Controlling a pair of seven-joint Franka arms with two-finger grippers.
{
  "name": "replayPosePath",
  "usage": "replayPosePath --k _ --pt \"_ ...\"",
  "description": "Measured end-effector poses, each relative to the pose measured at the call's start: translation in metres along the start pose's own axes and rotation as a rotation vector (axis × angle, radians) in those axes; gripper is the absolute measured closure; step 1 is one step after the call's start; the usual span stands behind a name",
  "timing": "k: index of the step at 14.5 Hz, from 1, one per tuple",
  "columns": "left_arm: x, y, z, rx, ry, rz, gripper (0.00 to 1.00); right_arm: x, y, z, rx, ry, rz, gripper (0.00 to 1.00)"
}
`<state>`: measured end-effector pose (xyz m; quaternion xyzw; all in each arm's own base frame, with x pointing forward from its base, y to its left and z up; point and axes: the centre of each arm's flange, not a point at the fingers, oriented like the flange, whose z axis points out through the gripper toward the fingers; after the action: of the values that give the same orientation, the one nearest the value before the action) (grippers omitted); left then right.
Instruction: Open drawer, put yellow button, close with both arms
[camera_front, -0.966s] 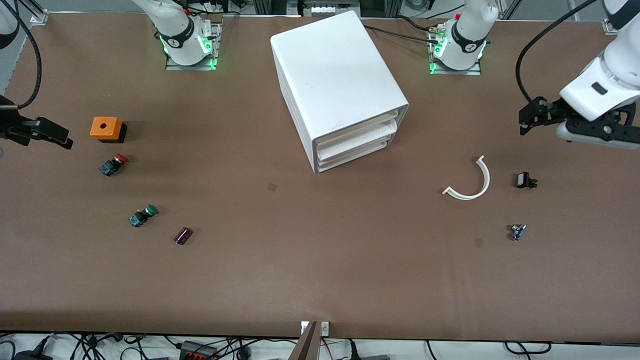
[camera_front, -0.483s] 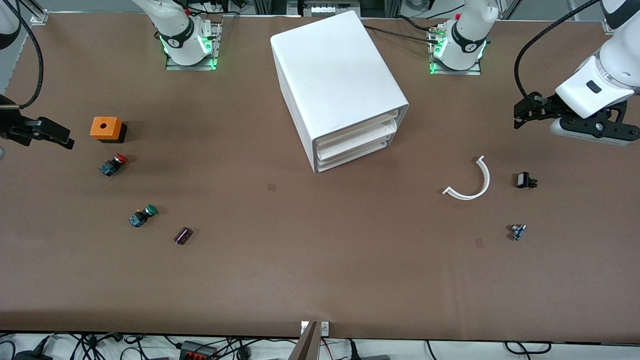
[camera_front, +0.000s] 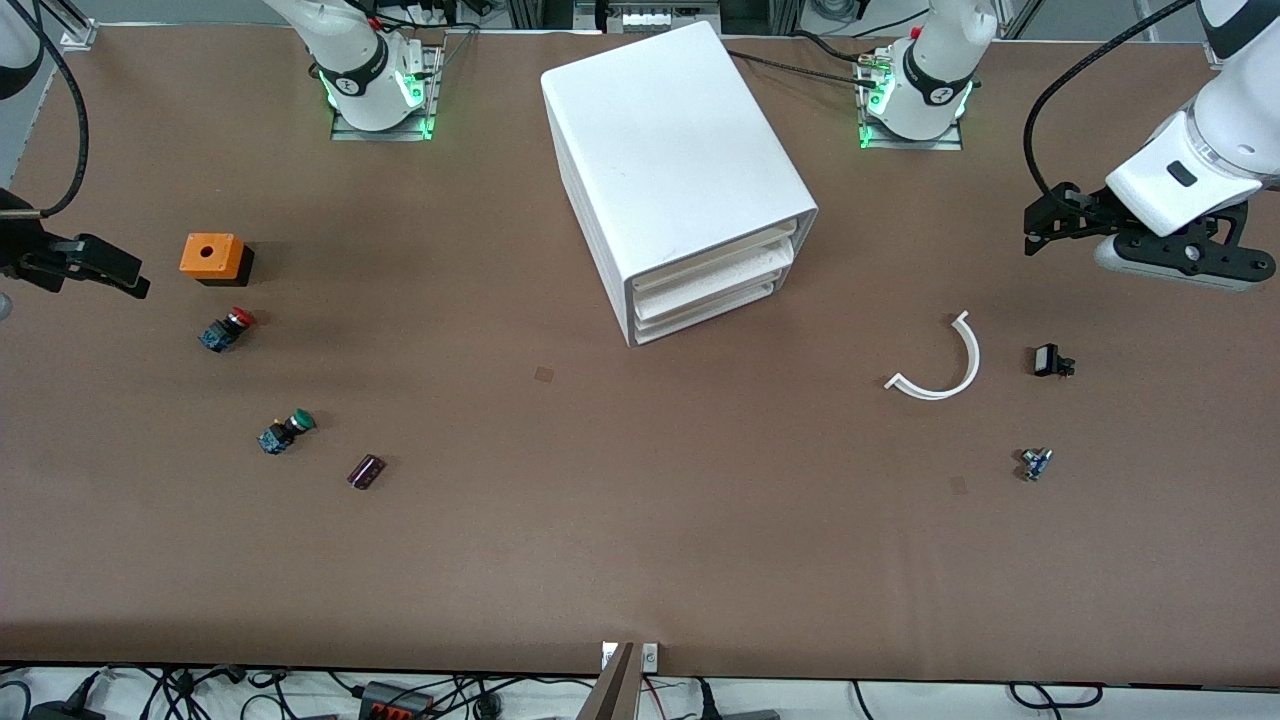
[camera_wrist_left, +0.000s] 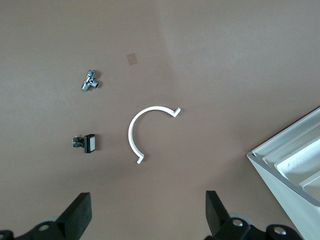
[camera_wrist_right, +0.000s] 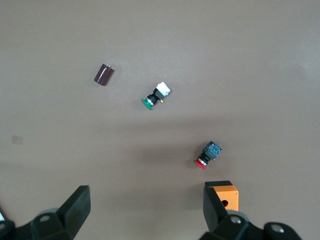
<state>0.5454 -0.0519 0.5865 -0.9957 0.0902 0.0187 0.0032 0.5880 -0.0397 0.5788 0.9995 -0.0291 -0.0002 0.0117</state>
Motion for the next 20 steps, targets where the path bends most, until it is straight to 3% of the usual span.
replayPosePath --k 5,9,20 --pt "0.0 0.0 -0.001 0.0 0.002 0.0 0.0 -0.001 -0.006 -0.003 0.0 0.006 -0.009 0.0" --pt "0.0 0.0 -0.001 0.0 0.002 0.0 0.0 -0.008 -0.004 -0.006 -0.001 -0.02 -0.009 0.0" --pt "0.0 0.0 -0.001 0.0 0.003 0.0 0.0 -0.024 -0.003 -0.007 0.0 0.006 -0.017 0.0"
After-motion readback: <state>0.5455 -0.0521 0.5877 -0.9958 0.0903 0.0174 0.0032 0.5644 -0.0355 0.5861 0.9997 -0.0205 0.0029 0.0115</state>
